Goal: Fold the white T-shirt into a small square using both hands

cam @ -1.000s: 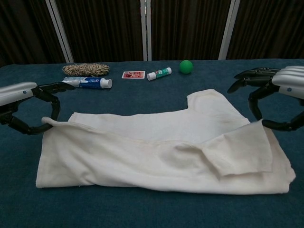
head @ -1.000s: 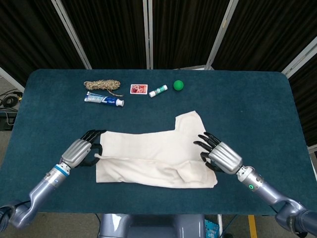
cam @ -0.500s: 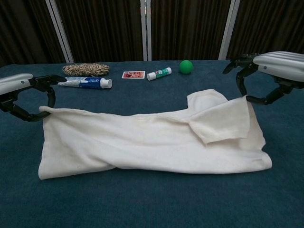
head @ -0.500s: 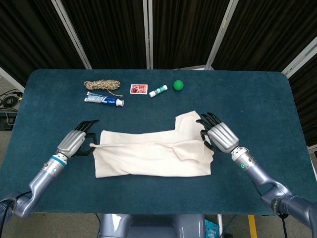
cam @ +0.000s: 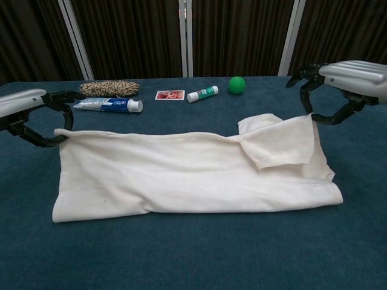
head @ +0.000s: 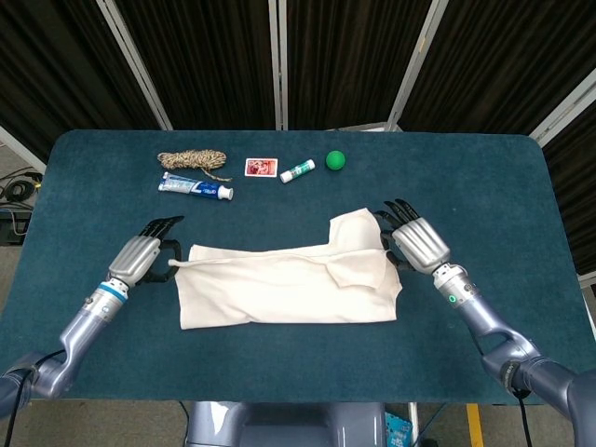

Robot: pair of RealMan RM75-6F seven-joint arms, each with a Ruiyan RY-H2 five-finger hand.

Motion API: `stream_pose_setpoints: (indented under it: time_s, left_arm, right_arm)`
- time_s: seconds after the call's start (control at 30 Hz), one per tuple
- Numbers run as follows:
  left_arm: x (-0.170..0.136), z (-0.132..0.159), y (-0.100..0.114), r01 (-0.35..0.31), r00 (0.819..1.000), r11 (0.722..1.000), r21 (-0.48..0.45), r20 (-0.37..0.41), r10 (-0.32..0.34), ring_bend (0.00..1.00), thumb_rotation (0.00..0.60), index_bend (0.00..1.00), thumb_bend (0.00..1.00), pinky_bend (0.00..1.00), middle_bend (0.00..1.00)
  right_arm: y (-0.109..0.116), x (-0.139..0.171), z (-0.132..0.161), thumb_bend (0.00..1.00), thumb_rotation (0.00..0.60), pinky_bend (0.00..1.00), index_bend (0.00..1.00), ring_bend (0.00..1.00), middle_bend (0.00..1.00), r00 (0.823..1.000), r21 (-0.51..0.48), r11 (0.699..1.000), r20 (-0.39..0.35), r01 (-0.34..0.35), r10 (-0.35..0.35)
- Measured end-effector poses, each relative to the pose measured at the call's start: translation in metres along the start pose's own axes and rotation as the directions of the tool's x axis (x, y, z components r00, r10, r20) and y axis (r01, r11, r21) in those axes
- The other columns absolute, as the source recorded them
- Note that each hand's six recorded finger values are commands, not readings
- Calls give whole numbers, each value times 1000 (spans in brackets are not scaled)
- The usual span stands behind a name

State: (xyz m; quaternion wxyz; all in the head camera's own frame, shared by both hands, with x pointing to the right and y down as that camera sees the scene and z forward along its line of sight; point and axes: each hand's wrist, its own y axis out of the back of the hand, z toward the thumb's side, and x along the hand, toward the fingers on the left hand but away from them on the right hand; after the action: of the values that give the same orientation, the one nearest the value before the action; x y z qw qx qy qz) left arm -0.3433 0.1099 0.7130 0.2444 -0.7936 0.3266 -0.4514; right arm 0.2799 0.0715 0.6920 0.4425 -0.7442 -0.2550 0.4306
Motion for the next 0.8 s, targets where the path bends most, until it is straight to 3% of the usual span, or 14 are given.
stream_pose_setpoints:
  time_s: [0.8]
  left_arm:
    - [30, -8, -11, 51, 996, 999, 5, -69, -51, 0, 600, 846, 606, 0, 0]
  right_arm:
    - [-21, -26, -13, 429, 600, 0, 737, 0, 165, 996, 44, 998, 75, -55, 51]
